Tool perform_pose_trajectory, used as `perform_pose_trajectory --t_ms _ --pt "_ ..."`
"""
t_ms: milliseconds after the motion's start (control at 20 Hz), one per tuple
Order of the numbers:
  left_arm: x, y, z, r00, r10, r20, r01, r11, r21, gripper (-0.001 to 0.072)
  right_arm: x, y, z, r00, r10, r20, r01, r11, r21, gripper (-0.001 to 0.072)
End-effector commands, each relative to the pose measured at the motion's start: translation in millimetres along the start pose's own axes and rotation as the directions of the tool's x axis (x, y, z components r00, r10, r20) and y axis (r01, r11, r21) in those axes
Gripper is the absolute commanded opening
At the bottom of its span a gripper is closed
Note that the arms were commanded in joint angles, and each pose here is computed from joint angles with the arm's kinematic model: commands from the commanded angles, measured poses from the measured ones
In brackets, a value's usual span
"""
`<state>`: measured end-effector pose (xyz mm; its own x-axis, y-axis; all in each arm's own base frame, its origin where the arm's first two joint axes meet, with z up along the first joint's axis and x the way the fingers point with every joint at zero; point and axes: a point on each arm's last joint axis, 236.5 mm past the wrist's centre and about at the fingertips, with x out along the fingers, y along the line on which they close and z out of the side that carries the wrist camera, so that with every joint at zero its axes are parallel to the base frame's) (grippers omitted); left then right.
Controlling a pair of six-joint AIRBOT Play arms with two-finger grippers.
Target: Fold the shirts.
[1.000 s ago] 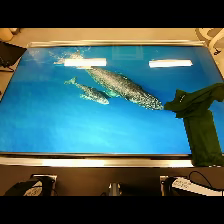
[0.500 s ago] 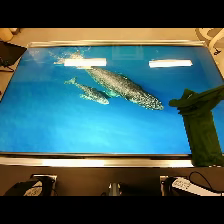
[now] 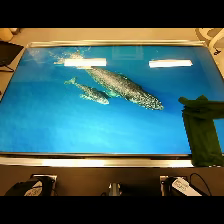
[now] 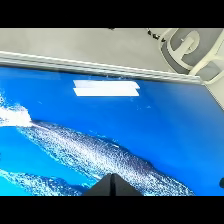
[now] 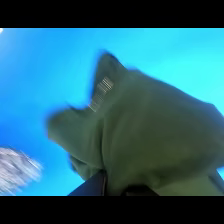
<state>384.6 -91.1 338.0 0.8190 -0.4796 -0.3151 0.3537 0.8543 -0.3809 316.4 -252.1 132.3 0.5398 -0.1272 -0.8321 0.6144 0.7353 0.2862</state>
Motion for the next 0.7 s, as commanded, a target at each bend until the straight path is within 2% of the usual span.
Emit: perform_pose_trajectory --t_ms 0,100,200,500,650 --pt "-7 -5 3 1.000 -0.002 0.016 0.001 1.000 0.024 0.0026 -16 -53 -71 0.930 -0.250 -0.270 0.243 0.968 -0.059 0.0021" --pt "-8 -6 4 1.000 -0.003 0.018 0.002 1.000 0.026 0.0026 -18 -69 -103 0.867 -0.350 -0.355 0.323 0.937 -0.134 0.0021" --pt "-9 -7 4 1.000 -0.003 0.020 0.002 1.000 0.027 0.0026 -15 -79 -118 0.842 -0.411 -0.351 0.387 0.912 -0.139 0.0021" --pt "-11 -9 5 1.000 -0.004 0.025 0.003 1.000 0.030 0.0026 -13 -112 -159 0.762 -0.513 -0.395 0.504 0.853 -0.136 0.0022" --pt "-11 -8 5 1.000 -0.004 0.026 0.003 1.000 0.030 0.0026 -3 -116 -168 0.760 -0.514 -0.396 0.508 0.851 -0.130 0.0022"
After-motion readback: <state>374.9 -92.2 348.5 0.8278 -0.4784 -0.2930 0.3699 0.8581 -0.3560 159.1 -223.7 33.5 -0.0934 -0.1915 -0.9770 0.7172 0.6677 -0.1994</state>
